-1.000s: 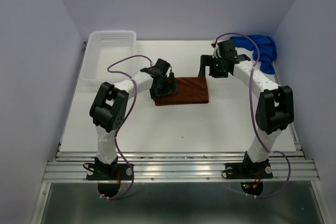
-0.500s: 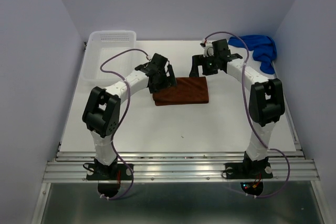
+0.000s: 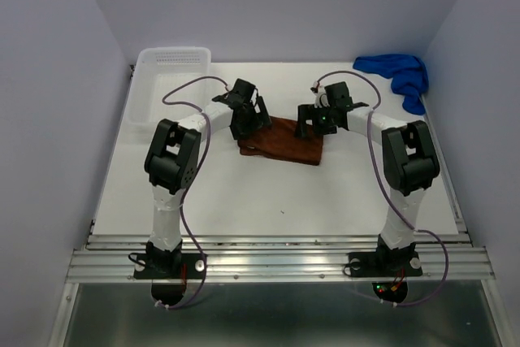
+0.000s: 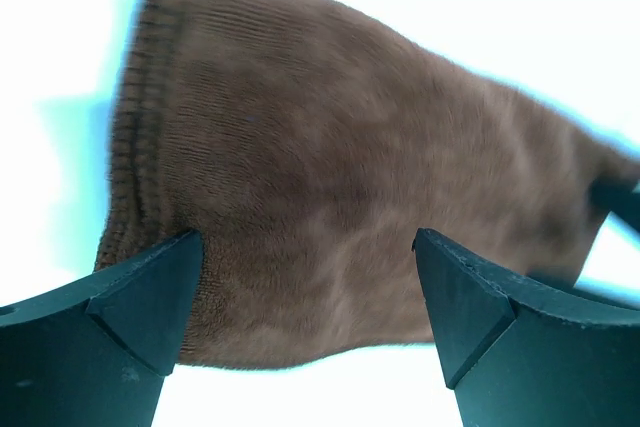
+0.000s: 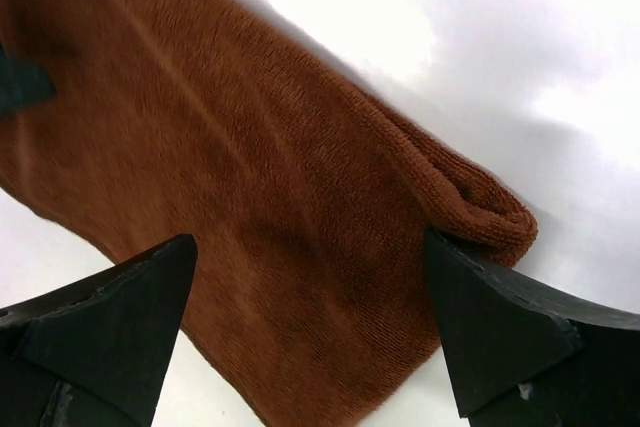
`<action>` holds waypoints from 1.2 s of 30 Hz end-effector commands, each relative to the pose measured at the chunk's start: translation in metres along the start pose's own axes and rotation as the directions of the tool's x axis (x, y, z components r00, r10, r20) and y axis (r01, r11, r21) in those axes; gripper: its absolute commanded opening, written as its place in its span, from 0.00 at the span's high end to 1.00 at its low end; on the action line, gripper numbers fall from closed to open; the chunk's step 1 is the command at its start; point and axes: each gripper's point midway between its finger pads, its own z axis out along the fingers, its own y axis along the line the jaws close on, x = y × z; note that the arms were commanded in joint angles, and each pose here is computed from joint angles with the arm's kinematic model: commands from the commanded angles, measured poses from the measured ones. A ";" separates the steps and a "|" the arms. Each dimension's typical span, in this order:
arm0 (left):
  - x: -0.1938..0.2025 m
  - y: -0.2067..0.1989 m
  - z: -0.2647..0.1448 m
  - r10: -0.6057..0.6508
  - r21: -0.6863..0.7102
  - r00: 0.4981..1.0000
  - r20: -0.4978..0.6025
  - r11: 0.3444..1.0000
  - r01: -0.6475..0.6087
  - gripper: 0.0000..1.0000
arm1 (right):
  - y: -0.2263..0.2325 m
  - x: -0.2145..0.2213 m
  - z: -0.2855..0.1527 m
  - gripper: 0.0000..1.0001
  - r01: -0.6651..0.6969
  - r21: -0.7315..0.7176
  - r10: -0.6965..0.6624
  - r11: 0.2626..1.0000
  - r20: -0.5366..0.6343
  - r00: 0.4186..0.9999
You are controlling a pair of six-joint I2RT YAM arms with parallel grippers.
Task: Roll the towels
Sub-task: Fold the towel
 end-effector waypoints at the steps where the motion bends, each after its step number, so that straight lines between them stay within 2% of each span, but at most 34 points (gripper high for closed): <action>1: -0.024 -0.017 0.015 0.053 0.075 0.998 0.024 0.996 -0.055 0.01 | 0.012 0.017 -0.013 0.00 -0.044 0.124 0.037 0.991 0.060 0.998; 2: -0.027 -0.020 0.018 0.071 0.084 0.997 0.025 0.994 -0.073 0.01 | 0.011 0.035 -0.014 0.00 -0.115 0.148 0.109 0.982 0.047 0.993; 4: -0.036 -0.031 0.025 0.125 0.111 0.991 0.044 0.985 -0.129 0.01 | 0.028 0.038 -0.026 0.00 -0.121 0.149 0.108 0.981 0.095 0.990; 5: -0.035 -0.031 0.034 0.150 0.109 0.988 0.033 0.982 -0.153 0.01 | 0.030 0.057 -0.026 0.00 -0.159 0.169 0.145 0.973 0.088 0.985; 8: -0.054 -0.052 0.035 0.202 0.151 0.976 0.076 0.966 -0.212 0.01 | 0.070 0.065 -0.036 0.00 -0.122 0.108 0.107 0.987 0.132 0.985; 10: -0.058 -0.065 0.039 0.251 0.197 0.965 0.081 0.944 -0.263 0.01 | 0.096 0.080 -0.036 0.00 -0.106 0.032 0.102 0.994 0.113 0.988; 13: -0.064 -0.078 0.045 0.339 0.215 0.933 0.121 0.908 -0.358 0.01 | 0.113 0.092 -0.030 0.00 -0.104 -0.002 0.104 0.995 0.092 0.990; 19: -0.054 -0.078 0.065 0.389 0.210 0.916 0.099 0.891 -0.402 0.01 | 0.150 0.110 -0.017 0.00 -0.006 -0.060 0.009 0.998 0.042 0.999; 22: -0.050 -0.076 0.075 0.394 0.219 0.916 0.082 0.889 -0.402 0.01 | 0.177 0.121 -0.008 0.00 0.108 -0.099 -0.105 0.989 0.034 0.994; 23: -0.050 -0.076 0.077 0.394 0.219 0.916 0.083 0.889 -0.402 0.01 | 0.192 0.112 -0.007 0.00 0.158 -0.135 -0.148 0.978 0.079 0.986; 27: -0.053 -0.077 0.079 0.421 0.216 0.902 0.100 0.875 -0.433 0.01 | 0.219 0.107 -0.004 0.00 0.260 -0.186 -0.240 0.948 0.125 0.963; 32: -0.068 -0.074 0.059 0.401 0.153 0.904 0.150 0.894 -0.422 0.01 | 0.220 0.077 -0.012 0.00 0.336 -0.112 -0.313 0.935 0.188 0.931; 36: -0.095 -0.081 0.018 0.355 0.133 0.906 0.231 0.911 -0.391 0.01 | 0.220 0.059 -0.037 0.00 0.389 -0.058 -0.369 0.919 0.218 0.904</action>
